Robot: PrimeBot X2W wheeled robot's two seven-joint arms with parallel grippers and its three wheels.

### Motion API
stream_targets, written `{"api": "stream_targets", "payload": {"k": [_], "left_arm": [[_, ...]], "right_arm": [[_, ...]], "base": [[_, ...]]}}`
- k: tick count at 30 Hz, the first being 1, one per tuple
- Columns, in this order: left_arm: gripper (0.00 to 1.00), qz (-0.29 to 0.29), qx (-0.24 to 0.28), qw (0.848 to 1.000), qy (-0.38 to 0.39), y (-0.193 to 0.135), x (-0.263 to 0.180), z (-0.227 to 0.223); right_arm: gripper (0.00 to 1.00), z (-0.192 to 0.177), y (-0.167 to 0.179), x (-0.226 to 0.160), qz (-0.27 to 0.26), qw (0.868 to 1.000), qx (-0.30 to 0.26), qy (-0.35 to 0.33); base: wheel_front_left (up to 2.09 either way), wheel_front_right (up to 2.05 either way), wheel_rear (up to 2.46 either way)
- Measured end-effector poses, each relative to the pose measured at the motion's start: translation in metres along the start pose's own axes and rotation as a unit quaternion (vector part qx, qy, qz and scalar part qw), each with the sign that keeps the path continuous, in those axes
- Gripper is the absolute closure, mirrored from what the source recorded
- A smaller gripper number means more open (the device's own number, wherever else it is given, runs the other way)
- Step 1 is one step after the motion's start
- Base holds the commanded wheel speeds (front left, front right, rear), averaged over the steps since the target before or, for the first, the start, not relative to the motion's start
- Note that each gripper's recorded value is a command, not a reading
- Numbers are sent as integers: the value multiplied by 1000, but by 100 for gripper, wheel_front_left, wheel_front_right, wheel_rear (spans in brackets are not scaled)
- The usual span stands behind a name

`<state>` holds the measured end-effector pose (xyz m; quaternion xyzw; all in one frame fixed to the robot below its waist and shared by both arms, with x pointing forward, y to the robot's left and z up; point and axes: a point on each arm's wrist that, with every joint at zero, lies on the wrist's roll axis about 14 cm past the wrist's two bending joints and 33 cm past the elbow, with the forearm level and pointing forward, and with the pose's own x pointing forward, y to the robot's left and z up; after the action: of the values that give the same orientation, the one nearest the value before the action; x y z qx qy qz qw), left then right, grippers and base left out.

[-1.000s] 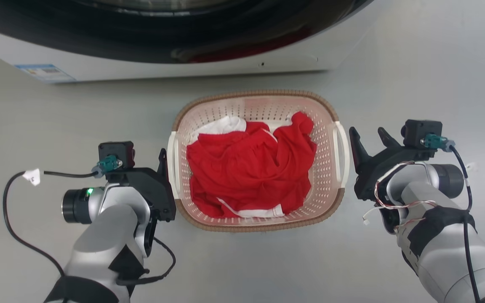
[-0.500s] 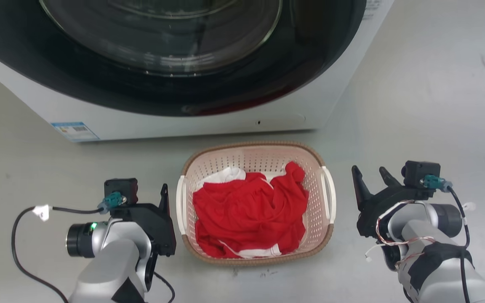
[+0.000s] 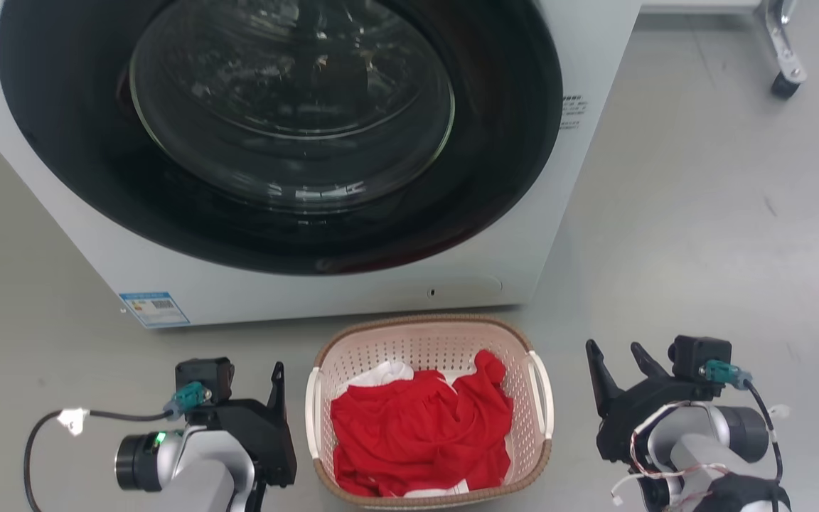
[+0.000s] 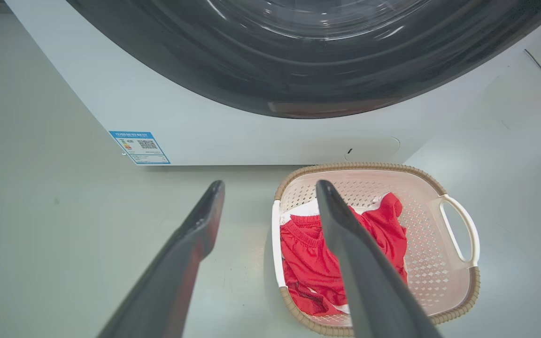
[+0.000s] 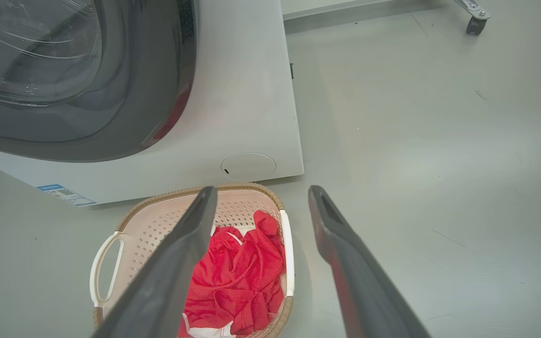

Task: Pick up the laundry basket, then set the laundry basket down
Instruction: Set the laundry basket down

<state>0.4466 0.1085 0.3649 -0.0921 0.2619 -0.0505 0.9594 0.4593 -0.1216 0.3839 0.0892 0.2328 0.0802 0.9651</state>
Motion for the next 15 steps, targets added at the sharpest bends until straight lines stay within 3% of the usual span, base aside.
{"api": "stream_targets", "payload": {"k": [15], "left_arm": [[0, -20, 10, 998, -62, -12, -55, 5]], "right_arm": [[0, 4, 6, -56, -5, 998, -36, -57]], "base": [[0, 0, 0]]}}
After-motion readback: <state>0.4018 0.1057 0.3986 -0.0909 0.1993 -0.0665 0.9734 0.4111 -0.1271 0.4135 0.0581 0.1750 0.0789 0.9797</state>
